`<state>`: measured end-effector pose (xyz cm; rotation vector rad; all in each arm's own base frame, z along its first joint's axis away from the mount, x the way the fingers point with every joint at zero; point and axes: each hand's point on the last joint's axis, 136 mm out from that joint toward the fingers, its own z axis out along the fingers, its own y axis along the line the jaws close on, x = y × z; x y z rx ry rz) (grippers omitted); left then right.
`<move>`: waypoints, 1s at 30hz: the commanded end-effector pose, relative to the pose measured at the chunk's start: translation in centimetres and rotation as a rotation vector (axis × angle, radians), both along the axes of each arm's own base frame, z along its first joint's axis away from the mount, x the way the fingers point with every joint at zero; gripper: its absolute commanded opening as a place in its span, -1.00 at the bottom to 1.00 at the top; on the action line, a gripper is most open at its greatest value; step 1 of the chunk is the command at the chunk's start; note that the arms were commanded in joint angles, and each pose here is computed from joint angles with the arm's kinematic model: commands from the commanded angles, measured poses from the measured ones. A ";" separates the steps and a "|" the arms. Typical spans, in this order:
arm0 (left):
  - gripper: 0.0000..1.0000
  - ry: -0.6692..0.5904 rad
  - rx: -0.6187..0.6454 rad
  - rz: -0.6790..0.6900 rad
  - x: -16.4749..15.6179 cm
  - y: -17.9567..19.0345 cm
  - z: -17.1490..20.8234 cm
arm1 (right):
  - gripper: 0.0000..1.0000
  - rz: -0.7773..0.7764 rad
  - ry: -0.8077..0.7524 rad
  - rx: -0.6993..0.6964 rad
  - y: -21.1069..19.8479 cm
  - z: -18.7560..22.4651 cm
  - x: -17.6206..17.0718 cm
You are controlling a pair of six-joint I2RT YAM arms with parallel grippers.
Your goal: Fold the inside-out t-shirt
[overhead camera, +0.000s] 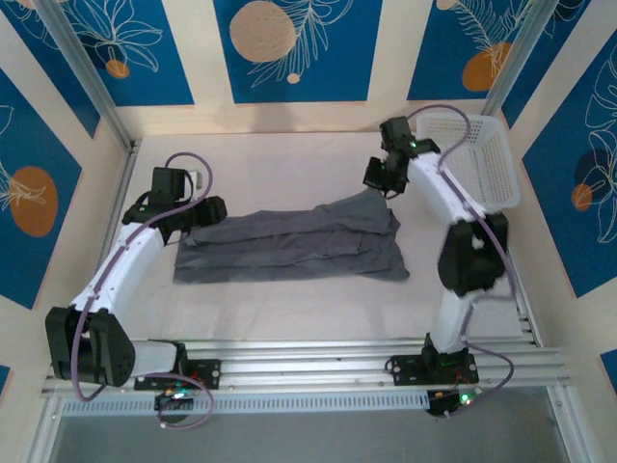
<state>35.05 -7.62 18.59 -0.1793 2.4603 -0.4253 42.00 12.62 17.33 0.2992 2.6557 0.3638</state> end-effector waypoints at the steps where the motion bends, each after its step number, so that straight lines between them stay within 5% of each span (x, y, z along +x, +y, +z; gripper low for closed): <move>1: 0.19 0.000 0.004 0.029 0.1 0.5 0.4 | -1.00 -0.034 0.044 0.042 1.4 -3.4 -6.5; 3: 0.19 0.006 0.000 0.028 0.0 0.5 0.2 | -0.96 -0.079 0.077 0.068 1.2 -6.6 -10.3; 6: 0.19 0.014 -0.001 0.024 0.1 0.4 -0.1 | -0.15 -0.113 0.155 0.113 1.0 -9.7 -13.8; 7: 0.19 0.021 0.001 0.023 0.0 0.4 -0.2 | -0.04 -0.119 0.178 0.096 0.6 -9.7 -14.2; 13: 0.18 0.052 -0.006 0.035 -0.3 0.4 -0.9 | 0.07 -0.031 -0.001 0.100 1.7 -3.6 -9.3; 15: -0.03 0.086 -0.023 0.058 -0.6 0.4 -1.7 | 0.07 0.000 -0.025 0.118 3.0 -2.9 -6.8; 20: -1.00 0.209 -0.053 0.152 -1.9 0.7 -4.7 | -0.30 0.040 0.054 0.111 5.7 -6.3 -2.2; 25: -1.00 0.330 -0.068 0.193 -2.2 0.0 -8.5 | -0.87 -0.001 0.210 0.052 5.1 -10.9 -2.5; 30: -1.00 0.338 -0.106 0.249 0.3 -0.9 -10.9 | -1.00 -0.047 0.304 0.039 3.7 -13.3 -4.7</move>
